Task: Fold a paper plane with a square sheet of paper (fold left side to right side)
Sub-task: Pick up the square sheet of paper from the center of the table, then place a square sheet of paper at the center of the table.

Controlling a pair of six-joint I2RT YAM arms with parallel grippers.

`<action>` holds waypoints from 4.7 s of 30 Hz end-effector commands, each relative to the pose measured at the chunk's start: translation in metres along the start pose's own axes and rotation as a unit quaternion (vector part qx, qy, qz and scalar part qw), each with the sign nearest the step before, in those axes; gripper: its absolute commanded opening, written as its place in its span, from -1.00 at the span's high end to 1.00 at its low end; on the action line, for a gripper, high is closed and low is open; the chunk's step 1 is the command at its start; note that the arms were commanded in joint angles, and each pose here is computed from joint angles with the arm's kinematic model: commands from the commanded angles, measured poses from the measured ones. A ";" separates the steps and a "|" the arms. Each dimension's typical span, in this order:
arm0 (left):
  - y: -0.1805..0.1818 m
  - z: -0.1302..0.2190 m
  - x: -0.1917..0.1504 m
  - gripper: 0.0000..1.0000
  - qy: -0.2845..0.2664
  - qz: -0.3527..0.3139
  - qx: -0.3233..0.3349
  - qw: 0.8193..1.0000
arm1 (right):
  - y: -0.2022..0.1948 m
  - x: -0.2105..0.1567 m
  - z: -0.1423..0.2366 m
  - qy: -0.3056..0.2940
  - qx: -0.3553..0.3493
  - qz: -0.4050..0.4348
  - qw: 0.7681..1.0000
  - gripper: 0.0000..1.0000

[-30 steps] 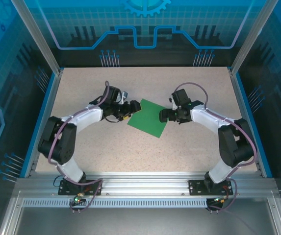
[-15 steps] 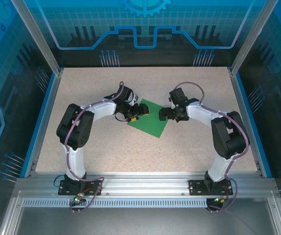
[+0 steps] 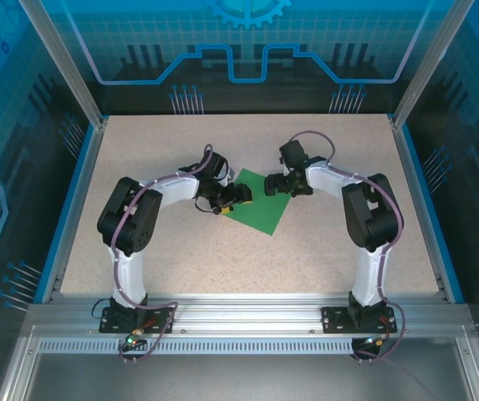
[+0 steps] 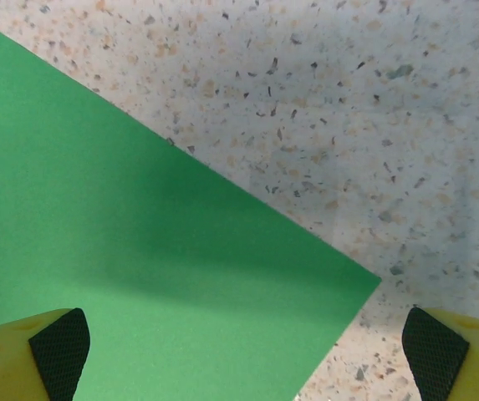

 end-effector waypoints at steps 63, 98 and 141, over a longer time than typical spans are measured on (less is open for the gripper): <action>-0.048 0.193 -0.012 -0.68 -0.259 -0.148 -0.217 0.929 | 0.080 -0.012 0.159 -0.109 0.275 0.174 0.939 0.47; -0.154 0.284 -0.098 -0.19 -0.189 -0.442 -0.402 0.780 | 0.103 -0.049 0.348 -0.259 0.451 0.334 0.786 0.55; 0.018 0.059 -0.028 0.92 -0.028 -0.078 -0.054 0.995 | 0.041 -0.064 0.116 -0.059 0.221 -0.027 0.973 0.37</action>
Point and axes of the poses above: each hand's point on the last joint's axis, 136 mm out from that joint toward the fingers, its own z axis back along the fingers, its own y axis along the line the jaws close on, x = y × z, the point moved 4 cm from there along z, back along the fingers, and after that the axes turned 3 degrees about z, right-handed, at the moved point
